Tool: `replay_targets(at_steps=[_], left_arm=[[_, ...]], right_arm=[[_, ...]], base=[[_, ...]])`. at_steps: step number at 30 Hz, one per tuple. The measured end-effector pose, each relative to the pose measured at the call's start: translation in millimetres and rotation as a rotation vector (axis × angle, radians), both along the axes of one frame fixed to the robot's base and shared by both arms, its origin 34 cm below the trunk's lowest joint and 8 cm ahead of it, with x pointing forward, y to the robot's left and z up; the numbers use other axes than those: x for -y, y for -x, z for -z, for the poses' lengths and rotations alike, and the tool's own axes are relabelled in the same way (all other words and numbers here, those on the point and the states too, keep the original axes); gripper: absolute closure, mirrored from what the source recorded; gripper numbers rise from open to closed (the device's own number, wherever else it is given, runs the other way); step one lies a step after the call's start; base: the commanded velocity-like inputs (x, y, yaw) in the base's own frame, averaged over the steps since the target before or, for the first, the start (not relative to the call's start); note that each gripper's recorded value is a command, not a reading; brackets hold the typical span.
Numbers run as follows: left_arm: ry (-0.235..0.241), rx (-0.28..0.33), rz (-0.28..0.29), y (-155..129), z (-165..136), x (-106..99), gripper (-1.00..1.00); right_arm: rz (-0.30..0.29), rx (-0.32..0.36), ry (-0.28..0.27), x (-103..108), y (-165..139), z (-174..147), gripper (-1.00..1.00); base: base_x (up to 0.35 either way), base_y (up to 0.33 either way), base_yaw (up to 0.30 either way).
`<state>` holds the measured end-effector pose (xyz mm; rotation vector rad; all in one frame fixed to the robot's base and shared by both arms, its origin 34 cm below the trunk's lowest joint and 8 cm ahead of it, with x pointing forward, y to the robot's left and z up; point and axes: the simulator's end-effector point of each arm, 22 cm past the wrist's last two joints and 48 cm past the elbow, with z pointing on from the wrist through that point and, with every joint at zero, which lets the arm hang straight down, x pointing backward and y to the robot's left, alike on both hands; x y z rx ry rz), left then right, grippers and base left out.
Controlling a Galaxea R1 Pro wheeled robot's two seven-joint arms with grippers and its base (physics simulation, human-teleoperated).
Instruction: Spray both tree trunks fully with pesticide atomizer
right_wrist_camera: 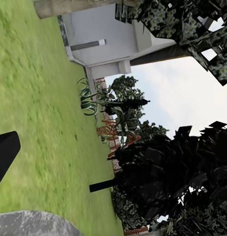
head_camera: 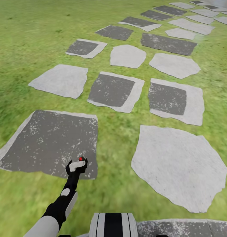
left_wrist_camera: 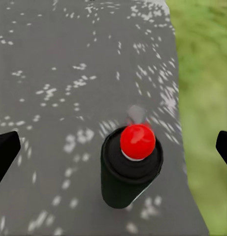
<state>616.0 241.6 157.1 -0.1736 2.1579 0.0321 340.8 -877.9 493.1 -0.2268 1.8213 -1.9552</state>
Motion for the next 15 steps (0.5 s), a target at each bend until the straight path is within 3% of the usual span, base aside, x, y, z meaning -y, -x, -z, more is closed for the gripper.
replay_targets(at_steps=[8, 15], left_arm=[[0.001, -0.001, 0.000, 0.5, 0.5, 0.7, -1.00], [0.002, -0.002, 0.001, 0.5, 0.6, 1.2, -1.00]], right_arm=[[-0.001, 0.000, 0.000, 0.1, -0.2, -0.1, -1.00], [0.000, -0.001, 0.000, 0.0, 0.1, 0.1, -1.00]], base=[[0.027, 0.001, 0.000], [0.003, -0.085, 0.000]])
